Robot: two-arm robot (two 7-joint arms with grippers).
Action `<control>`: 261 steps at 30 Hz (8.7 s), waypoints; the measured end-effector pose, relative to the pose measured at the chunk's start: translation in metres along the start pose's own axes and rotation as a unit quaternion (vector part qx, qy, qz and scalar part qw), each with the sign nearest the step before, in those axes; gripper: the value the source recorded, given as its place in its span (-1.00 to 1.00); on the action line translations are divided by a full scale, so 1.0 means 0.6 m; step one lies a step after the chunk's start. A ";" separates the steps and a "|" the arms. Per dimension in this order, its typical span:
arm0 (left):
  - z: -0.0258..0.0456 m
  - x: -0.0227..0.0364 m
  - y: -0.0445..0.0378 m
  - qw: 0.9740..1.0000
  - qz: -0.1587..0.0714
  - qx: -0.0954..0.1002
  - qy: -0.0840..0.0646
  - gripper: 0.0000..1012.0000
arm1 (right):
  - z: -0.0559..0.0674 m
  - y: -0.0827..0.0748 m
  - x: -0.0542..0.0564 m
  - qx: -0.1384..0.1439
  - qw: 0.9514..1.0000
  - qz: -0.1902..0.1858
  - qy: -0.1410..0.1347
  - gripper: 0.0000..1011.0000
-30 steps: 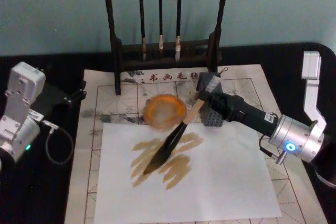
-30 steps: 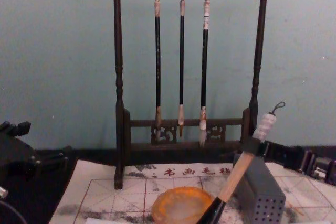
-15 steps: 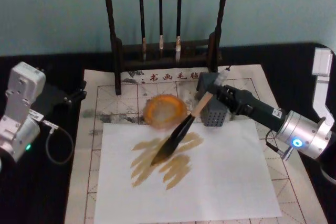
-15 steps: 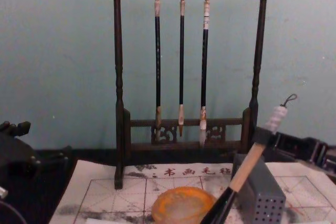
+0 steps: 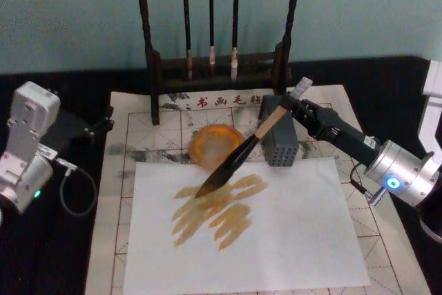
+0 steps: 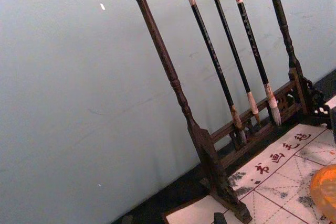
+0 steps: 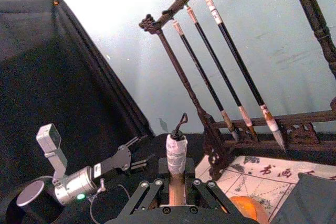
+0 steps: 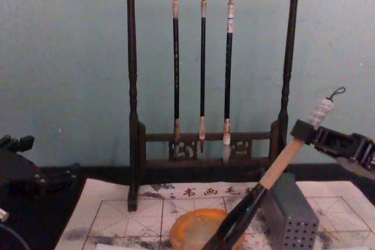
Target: Pick up the brush from the inkstone, write on the paper, then place the brush back to its original position.
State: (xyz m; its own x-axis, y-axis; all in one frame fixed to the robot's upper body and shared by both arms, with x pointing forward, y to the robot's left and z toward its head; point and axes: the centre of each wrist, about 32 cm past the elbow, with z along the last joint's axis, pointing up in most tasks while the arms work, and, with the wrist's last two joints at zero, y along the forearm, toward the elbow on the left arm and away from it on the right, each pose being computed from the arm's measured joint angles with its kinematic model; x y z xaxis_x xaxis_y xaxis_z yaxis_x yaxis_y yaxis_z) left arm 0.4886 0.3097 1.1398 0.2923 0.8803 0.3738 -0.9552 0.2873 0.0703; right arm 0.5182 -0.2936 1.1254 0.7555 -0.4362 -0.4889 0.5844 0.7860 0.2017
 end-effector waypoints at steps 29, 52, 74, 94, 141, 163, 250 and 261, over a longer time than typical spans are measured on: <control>0.000 0.0000 0.000 1.000 0.000 0.000 0.000 0.98 | -0.038 0.031 0.005 0.067 0.995 -0.079 0.009 -0.65; 0.000 0.0000 0.000 1.000 0.000 0.000 0.000 0.98 | -0.073 0.051 0.017 0.112 0.984 -0.133 0.033 -0.65; 0.000 0.0000 0.000 1.000 0.000 0.000 0.000 0.98 | -0.081 0.049 0.029 0.109 0.982 -0.144 0.059 -0.65; 0.000 0.0000 0.000 1.000 0.000 0.000 0.000 0.98 | -0.080 0.033 0.037 0.098 0.979 -0.162 0.075 -0.65; 0.000 0.0000 0.000 1.000 0.000 0.000 0.000 0.98 | -0.080 0.028 0.037 0.095 0.979 -0.165 0.075 -0.39; 0.000 0.0000 0.000 1.000 0.000 0.000 0.000 0.98 | -0.080 0.028 0.037 0.095 0.979 -0.165 0.075 0.95; 0.000 0.0000 0.000 1.000 0.000 0.000 0.000 0.98 | -0.091 0.007 0.006 0.009 0.921 -0.328 -0.210 0.98; 0.000 0.0000 0.000 1.000 0.000 0.000 0.000 0.98 | -0.091 0.007 0.006 0.009 0.921 -0.328 -0.211 0.98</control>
State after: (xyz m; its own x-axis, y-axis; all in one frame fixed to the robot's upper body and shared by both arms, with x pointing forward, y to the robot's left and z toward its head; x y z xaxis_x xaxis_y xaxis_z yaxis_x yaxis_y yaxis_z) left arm 0.4886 0.3097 1.1398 0.2923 0.8803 0.3737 -0.9552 0.2874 0.0702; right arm 0.5071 -0.2677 1.0785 0.2845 -0.9487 -0.1383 0.9577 0.2877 -0.0035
